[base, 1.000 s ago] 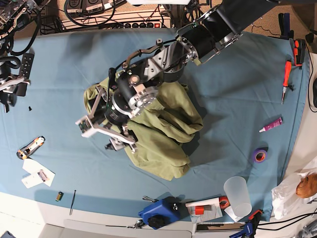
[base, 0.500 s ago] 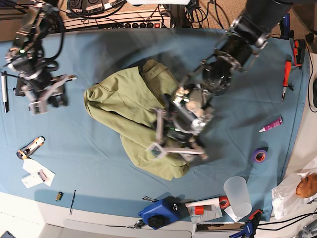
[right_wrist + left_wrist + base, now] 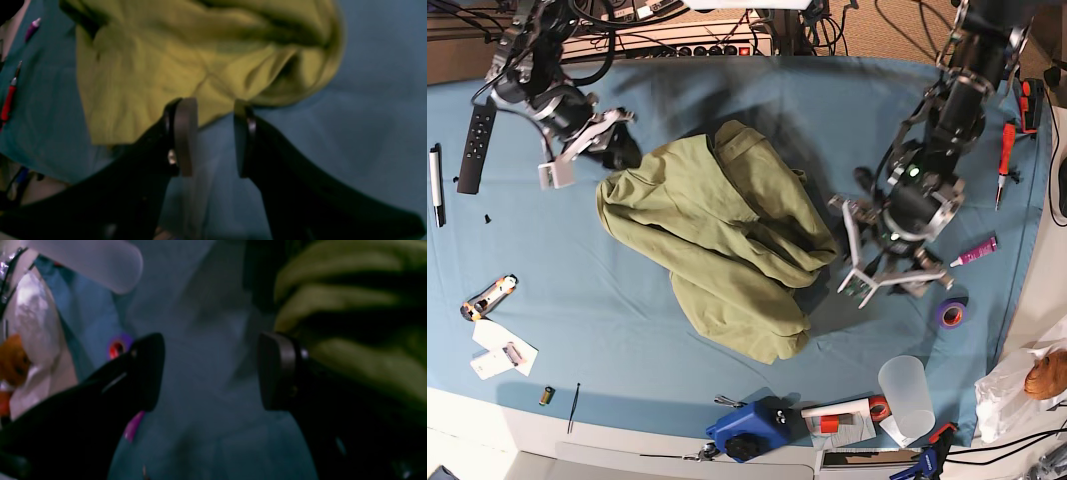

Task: Layout the t-shirt on the table in an organized manner, then fold the t-shirt properly
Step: 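Grasp the t-shirt edges with both grippers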

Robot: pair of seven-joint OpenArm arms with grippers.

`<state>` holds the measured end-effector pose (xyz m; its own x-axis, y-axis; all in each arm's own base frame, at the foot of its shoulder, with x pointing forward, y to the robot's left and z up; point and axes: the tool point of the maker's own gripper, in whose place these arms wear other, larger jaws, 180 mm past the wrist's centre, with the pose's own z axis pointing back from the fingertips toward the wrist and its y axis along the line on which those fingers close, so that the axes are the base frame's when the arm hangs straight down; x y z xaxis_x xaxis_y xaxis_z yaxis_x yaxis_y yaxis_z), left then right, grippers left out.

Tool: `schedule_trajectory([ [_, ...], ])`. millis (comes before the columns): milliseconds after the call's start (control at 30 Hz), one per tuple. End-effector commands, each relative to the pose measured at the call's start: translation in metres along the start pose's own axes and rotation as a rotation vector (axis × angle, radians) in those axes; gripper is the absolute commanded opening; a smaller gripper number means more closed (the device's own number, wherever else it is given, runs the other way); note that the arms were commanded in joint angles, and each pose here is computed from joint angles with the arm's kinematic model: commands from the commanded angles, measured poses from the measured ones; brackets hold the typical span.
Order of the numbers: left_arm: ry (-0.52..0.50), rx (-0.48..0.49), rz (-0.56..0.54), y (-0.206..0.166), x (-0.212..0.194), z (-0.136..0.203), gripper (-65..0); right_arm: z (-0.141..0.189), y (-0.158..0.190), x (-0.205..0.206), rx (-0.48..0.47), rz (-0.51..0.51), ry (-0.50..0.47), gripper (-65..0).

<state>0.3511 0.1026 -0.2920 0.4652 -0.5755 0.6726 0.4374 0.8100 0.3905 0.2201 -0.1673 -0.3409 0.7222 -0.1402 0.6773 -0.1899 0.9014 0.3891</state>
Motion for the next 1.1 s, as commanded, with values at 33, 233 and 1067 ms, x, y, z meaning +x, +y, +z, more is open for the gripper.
schedule_trajectory([
  [33,-0.031,0.044,-0.01,0.015,0.004,0.008,-24.3,0.002,0.006,0.011,0.019,0.002,-0.054,-45.9],
  [233,-0.004,0.036,-0.013,0.011,-0.009,0.009,-24.2,0.001,-0.003,0.007,-0.04,0.028,-0.038,-45.9],
  [1067,0.016,0.016,-0.009,0.003,-0.02,0.01,-24.3,-0.014,0.016,0.015,0.03,-0.106,-0.102,-35.2],
])
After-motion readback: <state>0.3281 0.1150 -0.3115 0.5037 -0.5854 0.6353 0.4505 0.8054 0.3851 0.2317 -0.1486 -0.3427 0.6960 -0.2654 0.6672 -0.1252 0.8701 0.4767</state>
